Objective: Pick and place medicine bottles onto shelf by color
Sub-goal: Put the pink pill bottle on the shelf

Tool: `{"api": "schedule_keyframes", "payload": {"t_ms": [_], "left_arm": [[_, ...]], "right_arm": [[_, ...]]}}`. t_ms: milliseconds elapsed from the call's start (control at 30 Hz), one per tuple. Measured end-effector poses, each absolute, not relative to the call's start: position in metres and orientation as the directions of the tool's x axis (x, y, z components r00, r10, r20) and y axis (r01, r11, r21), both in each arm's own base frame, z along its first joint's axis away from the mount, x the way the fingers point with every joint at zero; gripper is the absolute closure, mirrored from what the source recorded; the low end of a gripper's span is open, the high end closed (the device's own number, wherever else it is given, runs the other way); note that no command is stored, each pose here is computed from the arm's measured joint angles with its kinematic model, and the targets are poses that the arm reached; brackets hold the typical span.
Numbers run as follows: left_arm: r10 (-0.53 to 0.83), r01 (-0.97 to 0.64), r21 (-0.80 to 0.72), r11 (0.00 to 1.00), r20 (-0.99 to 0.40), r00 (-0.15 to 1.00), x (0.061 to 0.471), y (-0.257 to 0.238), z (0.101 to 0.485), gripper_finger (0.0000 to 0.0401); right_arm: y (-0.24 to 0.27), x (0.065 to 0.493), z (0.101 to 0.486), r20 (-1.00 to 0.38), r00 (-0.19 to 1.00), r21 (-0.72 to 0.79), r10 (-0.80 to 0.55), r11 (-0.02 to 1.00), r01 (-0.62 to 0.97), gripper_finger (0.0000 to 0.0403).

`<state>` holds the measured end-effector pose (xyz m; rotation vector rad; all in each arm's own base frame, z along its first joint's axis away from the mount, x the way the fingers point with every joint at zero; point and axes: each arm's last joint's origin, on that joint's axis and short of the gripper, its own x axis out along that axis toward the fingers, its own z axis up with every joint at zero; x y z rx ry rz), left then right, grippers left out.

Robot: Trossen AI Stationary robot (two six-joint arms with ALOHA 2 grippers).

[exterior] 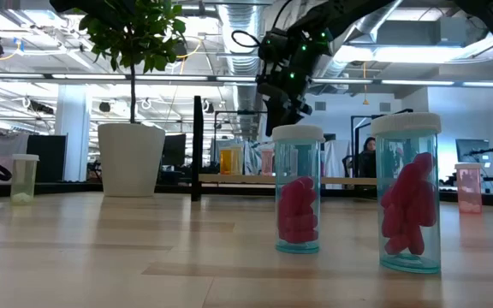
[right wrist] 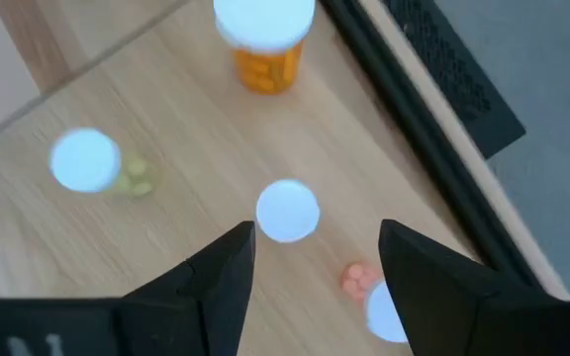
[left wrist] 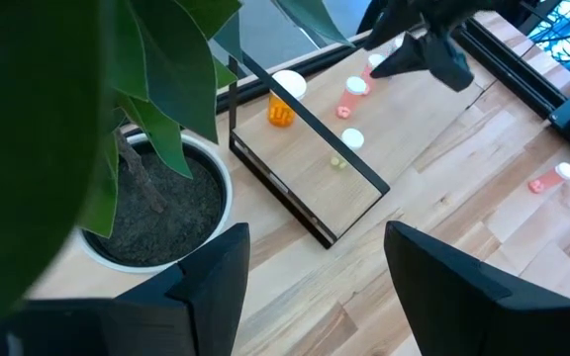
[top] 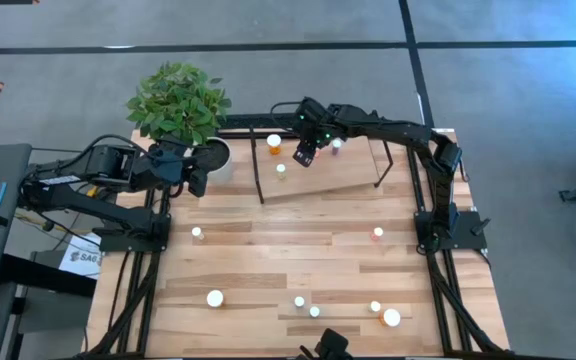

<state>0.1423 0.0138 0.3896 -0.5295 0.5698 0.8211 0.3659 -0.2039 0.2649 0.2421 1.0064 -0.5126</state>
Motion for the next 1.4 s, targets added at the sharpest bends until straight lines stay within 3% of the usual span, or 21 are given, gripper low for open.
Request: {"api": "schedule_keyframes", "payload": {"t_ms": [367,667,967,1100,1233,1400], "left_arm": [[0.522,-0.790,-0.205,0.578,-0.651,0.551,0.142,0.014,0.390,0.0179],[0.522,-0.784,-0.190,0.590,-0.651,0.551,0.142,0.014,0.390,0.0179],[0.521,-0.771,-0.160,0.617,-0.651,0.552,0.142,0.014,0.390,0.0179],[0.508,-0.756,-0.148,0.637,-0.657,0.557,0.142,0.013,0.390,0.0179],[0.504,-0.742,-0.125,0.658,-0.659,0.558,0.143,0.013,0.389,0.0179],[0.498,-0.725,-0.102,0.681,-0.662,0.561,0.143,0.013,0.389,0.0179]], "right_arm": [[-0.190,0.349,0.313,-0.932,0.292,-0.038,-0.217,0.856,0.515,0.0163],[-0.164,0.321,0.314,-0.999,-0.018,-0.050,-0.049,0.807,0.588,0.0163],[-0.097,0.321,0.319,-1.000,-0.014,-0.027,-0.023,0.840,0.541,0.0163],[-0.058,0.301,0.317,-0.998,-0.047,-0.064,-0.046,0.859,0.508,0.0163],[-0.034,0.268,0.294,-0.988,-0.130,-0.148,-0.088,0.795,0.589,0.0163],[-0.020,0.221,0.261,-0.986,-0.125,-0.024,0.112,0.644,0.765,0.0163]]}}
